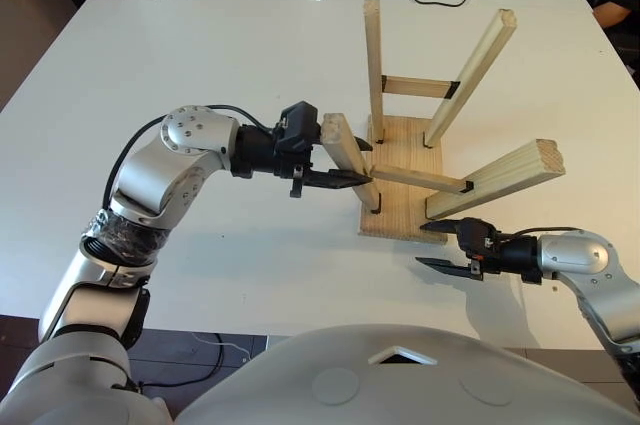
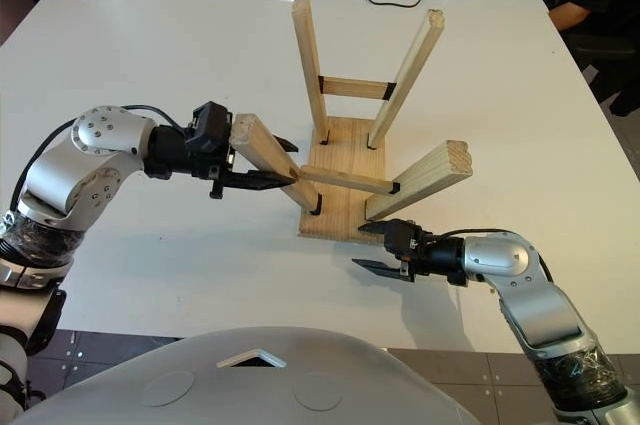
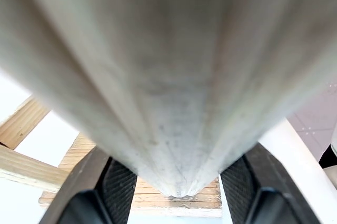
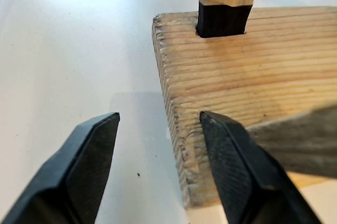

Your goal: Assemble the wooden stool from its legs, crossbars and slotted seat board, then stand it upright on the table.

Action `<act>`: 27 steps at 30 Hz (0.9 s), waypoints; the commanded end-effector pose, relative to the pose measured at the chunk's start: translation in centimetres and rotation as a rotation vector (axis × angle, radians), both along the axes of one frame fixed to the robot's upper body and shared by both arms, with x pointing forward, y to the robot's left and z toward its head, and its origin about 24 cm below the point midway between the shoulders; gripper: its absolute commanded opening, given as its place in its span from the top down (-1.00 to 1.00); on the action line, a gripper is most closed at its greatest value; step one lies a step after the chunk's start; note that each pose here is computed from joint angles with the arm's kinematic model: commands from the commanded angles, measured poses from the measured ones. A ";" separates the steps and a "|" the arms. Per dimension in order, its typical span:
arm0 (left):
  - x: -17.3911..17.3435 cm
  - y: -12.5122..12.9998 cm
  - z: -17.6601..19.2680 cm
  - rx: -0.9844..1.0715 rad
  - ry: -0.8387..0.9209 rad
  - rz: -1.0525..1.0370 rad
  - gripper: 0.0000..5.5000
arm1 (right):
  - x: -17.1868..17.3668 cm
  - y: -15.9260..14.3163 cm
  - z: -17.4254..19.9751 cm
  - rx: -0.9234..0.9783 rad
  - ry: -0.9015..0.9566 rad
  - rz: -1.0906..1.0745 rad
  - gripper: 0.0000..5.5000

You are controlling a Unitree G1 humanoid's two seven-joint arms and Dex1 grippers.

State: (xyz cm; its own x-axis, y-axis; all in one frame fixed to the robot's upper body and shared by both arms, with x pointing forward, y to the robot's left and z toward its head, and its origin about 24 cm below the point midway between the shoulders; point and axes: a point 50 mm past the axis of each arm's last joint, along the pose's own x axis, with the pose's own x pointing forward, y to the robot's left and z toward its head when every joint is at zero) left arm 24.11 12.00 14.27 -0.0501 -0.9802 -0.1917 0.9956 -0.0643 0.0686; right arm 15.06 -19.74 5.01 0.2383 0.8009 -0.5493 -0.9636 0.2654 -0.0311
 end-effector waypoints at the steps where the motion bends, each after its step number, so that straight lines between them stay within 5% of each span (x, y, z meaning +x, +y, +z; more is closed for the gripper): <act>1: -2.7 0.8 -8.1 0.329 0.254 0.018 0.26 | -0.4 -0.7 -1.1 -0.056 0.025 -0.014 -0.02; 15: -1.0 0.4 -8.6 0.336 0.363 0.103 0.26 | -0.1 -2.9 -2.3 -0.145 0.011 -0.040 -0.02; 27: -0.4 -0.1 -10.0 0.381 0.375 0.114 0.26 | 1.1 1.7 3.0 0.133 -0.136 0.031 -0.02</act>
State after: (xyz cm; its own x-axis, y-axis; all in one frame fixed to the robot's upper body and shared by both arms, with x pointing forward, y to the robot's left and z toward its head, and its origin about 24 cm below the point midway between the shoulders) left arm 25.99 9.98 13.46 -0.0444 -0.9778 -0.2048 0.9987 -0.0490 0.0173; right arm 15.50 -19.29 5.73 0.2527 0.8220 -0.5104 -0.9673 0.2278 -0.1119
